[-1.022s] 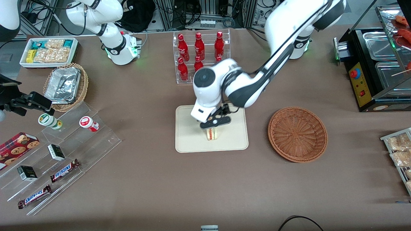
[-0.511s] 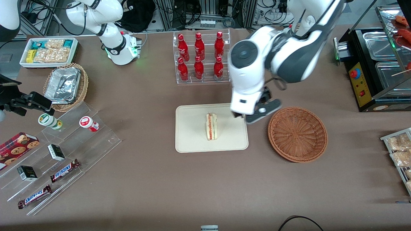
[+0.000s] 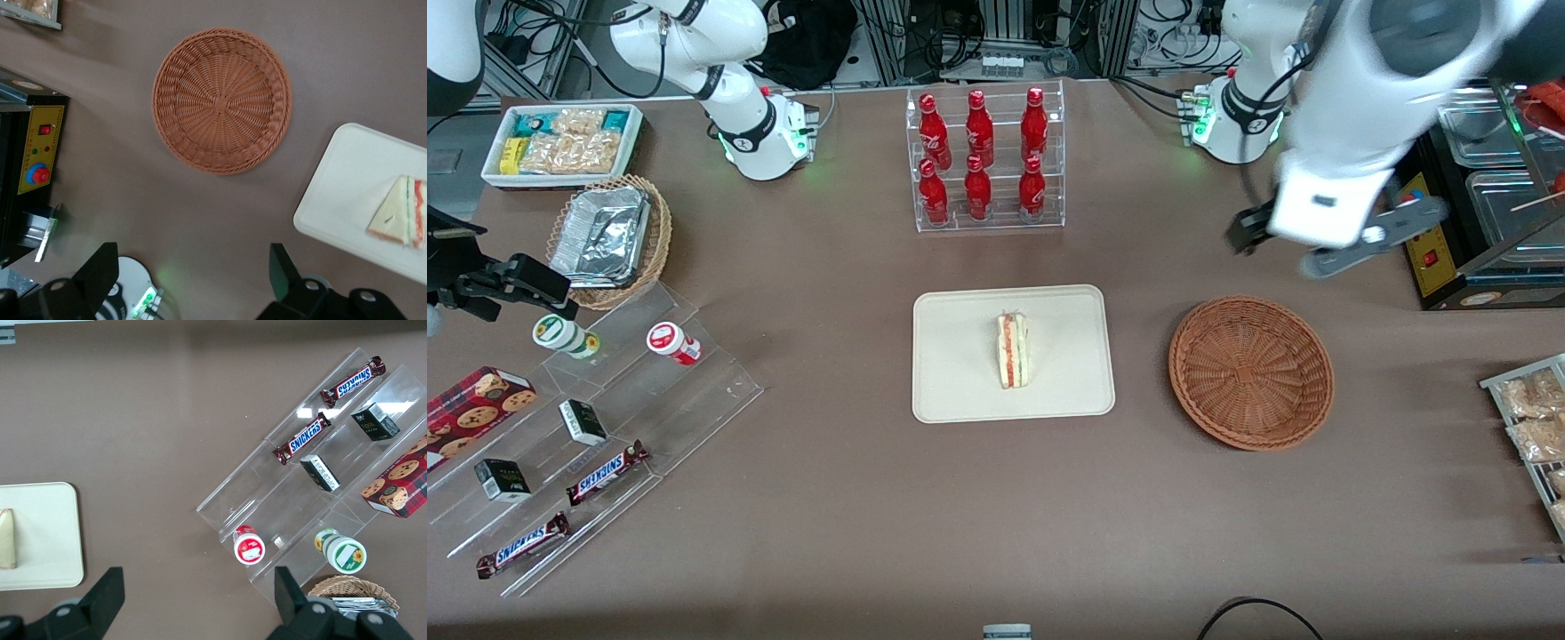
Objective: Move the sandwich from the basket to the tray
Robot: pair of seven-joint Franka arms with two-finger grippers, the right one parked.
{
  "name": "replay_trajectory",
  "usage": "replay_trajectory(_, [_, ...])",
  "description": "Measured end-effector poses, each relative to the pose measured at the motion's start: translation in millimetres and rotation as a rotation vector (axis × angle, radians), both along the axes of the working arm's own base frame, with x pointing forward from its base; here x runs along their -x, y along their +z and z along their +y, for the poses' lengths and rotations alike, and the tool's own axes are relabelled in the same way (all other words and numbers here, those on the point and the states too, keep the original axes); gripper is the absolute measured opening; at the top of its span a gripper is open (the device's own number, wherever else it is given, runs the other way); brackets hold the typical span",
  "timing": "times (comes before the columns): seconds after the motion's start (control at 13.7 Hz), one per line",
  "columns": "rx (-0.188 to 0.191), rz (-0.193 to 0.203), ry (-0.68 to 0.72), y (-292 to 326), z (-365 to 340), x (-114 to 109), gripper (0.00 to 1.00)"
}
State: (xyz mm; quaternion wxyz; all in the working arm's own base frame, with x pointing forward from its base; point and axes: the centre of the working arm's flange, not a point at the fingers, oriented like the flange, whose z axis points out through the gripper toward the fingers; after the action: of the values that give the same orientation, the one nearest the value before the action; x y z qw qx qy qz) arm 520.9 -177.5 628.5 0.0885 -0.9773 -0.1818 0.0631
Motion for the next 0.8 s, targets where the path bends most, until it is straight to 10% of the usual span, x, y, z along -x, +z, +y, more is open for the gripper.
replay_trajectory(0.51, [0.135, 0.143, -0.218, -3, 135, -8, 1.0])
replay_trajectory(0.8, [0.191, 0.145, -0.251, -4, 177, -4, 1.0])
